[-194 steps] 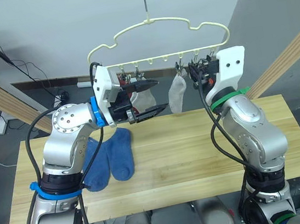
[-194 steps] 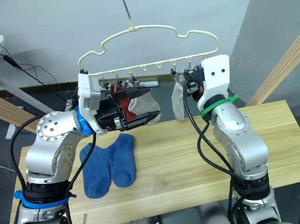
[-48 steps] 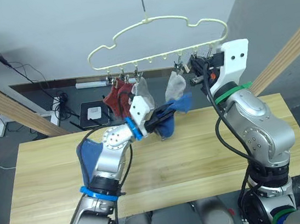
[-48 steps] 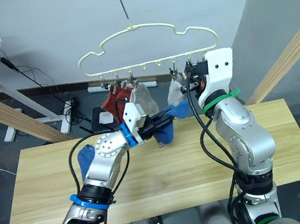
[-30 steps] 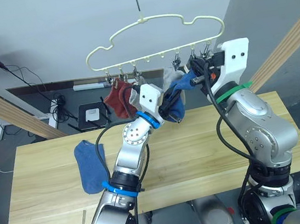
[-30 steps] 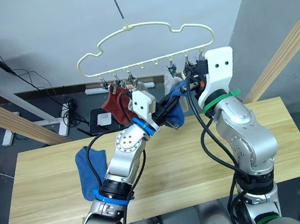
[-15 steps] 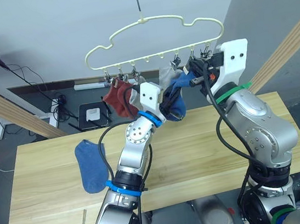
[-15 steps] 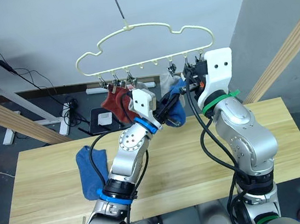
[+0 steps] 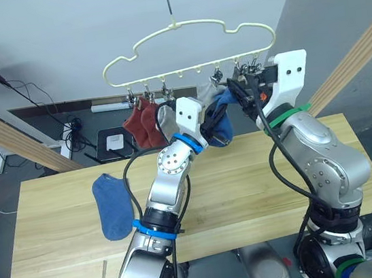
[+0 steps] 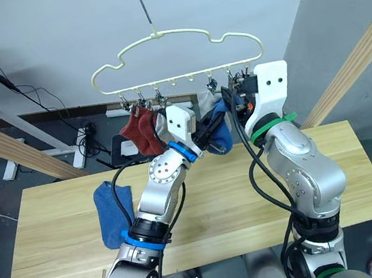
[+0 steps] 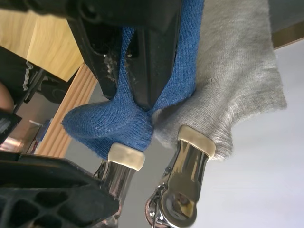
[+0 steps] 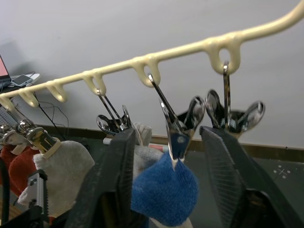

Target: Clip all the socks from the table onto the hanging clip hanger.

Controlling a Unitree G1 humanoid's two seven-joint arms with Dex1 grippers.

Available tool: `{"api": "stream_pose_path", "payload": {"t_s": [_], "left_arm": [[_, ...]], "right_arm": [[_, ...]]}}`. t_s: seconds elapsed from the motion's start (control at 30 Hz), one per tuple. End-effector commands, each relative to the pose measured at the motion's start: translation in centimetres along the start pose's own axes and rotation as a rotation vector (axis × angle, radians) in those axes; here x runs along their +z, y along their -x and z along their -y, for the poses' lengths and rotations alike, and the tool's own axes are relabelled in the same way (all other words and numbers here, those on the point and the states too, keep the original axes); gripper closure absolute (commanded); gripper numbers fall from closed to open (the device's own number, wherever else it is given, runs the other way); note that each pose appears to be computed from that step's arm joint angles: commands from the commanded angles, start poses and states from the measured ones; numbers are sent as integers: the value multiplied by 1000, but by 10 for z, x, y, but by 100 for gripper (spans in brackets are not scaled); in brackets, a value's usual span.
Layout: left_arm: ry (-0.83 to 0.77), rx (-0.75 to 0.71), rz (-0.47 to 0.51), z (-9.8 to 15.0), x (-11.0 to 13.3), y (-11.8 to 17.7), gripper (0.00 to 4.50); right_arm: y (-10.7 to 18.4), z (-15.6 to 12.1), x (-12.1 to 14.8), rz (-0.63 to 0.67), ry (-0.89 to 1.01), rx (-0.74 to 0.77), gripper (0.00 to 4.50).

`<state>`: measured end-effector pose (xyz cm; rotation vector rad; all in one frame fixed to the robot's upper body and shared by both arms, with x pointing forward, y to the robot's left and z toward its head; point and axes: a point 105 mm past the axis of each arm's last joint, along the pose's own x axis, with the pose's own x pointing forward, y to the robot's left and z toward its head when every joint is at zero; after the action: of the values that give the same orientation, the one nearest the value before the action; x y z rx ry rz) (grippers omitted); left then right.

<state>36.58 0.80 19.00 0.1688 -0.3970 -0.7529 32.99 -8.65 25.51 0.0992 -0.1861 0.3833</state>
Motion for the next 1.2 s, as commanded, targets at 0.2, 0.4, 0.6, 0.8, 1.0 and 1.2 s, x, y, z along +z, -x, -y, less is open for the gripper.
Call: {"api": "stream_pose_path", "payload": {"t_s": [0.2,0.4,0.6,0.8,1.0,1.2], "left_arm": [[-72,-263,-33,8,5,20,199],[-34,-398,-19,-3,22,43,106],[-14,-526,12,-13,53,67,106],[-45,-514,2,-21,68,74,106],[-61,-512,-3,-22,72,74,106],[-75,-511,3,-22,74,70,106]], "right_arm": [[30,-11,10,9,129,136,234],[45,-7,19,46,273,156,234],[36,12,14,37,331,28,234],[22,18,4,17,268,-23,234],[11,14,1,19,237,-38,234],[3,16,2,39,226,-66,234]]}}
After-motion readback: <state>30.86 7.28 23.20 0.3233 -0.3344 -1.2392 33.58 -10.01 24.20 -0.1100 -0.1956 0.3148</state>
